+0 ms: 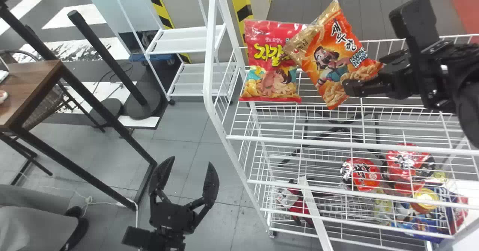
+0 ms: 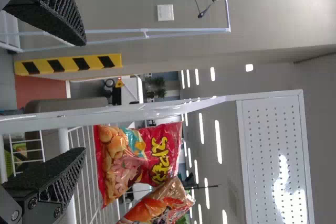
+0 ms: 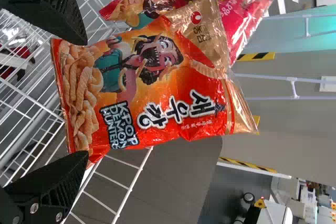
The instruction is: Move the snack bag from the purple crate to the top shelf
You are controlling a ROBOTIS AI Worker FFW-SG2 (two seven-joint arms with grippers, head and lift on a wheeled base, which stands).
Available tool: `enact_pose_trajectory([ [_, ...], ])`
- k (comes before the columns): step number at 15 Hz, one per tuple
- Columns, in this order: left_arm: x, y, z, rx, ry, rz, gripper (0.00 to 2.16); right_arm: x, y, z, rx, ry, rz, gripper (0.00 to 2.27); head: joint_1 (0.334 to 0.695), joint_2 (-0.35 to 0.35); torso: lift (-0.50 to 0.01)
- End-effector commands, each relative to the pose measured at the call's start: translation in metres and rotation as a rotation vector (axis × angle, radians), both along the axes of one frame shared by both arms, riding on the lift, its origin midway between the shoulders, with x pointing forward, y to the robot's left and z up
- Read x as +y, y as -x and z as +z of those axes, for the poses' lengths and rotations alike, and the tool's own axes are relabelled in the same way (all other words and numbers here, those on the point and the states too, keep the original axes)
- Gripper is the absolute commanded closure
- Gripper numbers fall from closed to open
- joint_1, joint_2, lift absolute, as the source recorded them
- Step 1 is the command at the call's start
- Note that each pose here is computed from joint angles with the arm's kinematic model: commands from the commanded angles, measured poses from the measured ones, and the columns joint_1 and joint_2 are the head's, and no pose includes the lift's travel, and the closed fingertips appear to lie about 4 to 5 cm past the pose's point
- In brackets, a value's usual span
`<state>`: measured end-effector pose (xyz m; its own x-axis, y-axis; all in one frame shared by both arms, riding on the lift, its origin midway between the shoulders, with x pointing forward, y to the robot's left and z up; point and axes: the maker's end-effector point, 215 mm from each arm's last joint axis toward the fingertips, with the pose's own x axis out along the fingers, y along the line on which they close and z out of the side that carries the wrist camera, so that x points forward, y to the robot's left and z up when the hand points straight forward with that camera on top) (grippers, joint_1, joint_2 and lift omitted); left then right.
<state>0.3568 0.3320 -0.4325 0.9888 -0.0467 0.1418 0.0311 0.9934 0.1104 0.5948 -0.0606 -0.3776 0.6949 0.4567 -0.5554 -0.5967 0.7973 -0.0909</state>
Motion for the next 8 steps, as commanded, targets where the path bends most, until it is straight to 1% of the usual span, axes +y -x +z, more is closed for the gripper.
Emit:
enact_pose_trajectory([
  [1,0.0,0.0,-0.001,0.002,0.001,0.0,0.1,0.002,0.001,-0.002,-0.018,0.053,0.015,0.05,0.695,0.308,0.009],
  [2,0.0,0.0,-0.001,0.002,0.001,0.002,0.1,-0.003,-0.002,-0.001,-0.023,0.074,0.004,0.05,0.695,0.31,0.009],
  [5,0.0,0.0,-0.001,0.0,0.002,0.002,0.1,0.003,-0.007,0.005,-0.057,0.14,0.022,0.05,0.695,0.307,0.009],
  [6,0.0,0.0,-0.001,0.0,0.002,0.002,0.1,0.003,-0.011,0.008,-0.059,0.141,0.022,0.05,0.695,0.307,0.009],
  [8,-0.001,0.001,-0.001,0.002,0.003,0.003,0.1,-0.002,-0.019,0.003,-0.033,0.152,0.024,0.05,0.695,0.308,0.009],
])
